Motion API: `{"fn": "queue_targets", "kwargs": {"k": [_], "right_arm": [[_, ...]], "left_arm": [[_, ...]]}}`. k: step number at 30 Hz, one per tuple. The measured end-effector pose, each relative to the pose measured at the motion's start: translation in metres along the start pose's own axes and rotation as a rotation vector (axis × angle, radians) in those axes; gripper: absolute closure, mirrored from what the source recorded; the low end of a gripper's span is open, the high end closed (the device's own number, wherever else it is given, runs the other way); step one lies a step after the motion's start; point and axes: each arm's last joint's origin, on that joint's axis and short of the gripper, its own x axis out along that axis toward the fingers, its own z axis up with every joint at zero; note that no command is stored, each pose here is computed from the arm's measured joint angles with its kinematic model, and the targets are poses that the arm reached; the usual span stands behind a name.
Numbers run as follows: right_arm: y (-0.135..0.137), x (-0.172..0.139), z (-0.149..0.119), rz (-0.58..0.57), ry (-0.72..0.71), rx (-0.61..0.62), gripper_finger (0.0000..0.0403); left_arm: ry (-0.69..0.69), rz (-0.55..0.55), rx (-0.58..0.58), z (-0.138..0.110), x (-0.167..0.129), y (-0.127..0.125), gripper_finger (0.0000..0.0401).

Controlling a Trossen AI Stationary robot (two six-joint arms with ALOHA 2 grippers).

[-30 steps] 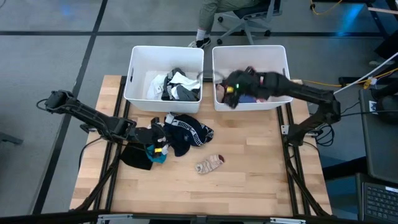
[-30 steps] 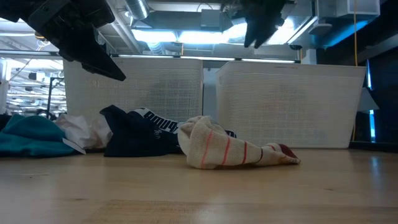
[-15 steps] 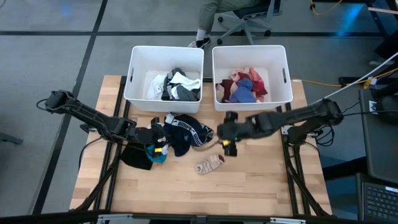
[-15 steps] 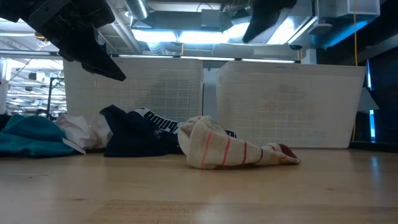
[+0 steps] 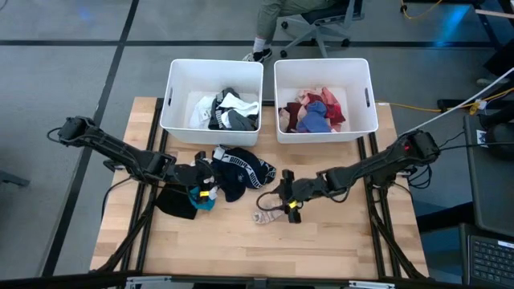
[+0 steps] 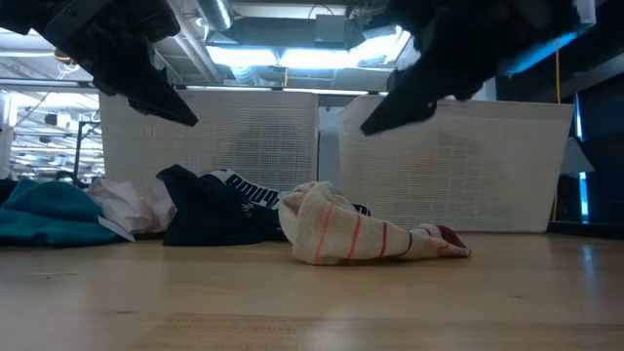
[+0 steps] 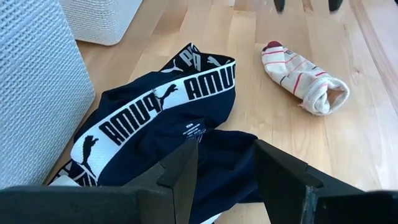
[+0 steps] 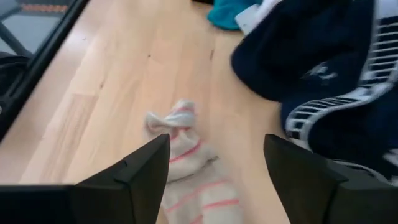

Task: Sort clothes
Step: Put the brown stripe sock into the right white laundry bin

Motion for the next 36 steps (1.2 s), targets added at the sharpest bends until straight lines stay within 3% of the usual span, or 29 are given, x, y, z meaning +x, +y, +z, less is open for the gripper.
{"fn": "queue_targets", "kwargs": {"k": [8, 16, 20, 27, 33, 36], "right_arm": [[0.004, 0.047, -0.027, 0.088, -0.002, 0.013, 0.0157], [0.004, 0.072, -0.045, 0.102, 0.018, 0.007, 0.0180], [0.004, 0.076, -0.052, 0.098, 0.048, 0.006, 0.0228], [0.004, 0.075, -0.050, 0.099, 0.040, -0.016, 0.0385], [0.003, 0.058, -0.037, 0.075, 0.028, -0.025, 0.0377], [0.002, 0.040, -0.026, 0.042, 0.021, -0.050, 0.0392]], "left_arm": [[0.001, 0.000, 0.000, 0.000, 0.001, 0.000, 0.0258], [0.014, 0.004, 0.007, -0.002, 0.004, -0.001, 0.0258], [0.014, 0.004, 0.007, -0.002, 0.004, -0.001, 0.0258], [0.014, 0.004, 0.007, -0.002, 0.004, -0.001, 0.0258], [0.014, 0.004, 0.007, -0.002, 0.004, -0.001, 0.0258], [0.015, 0.004, 0.007, -0.002, 0.004, -0.001, 0.0258]]}}
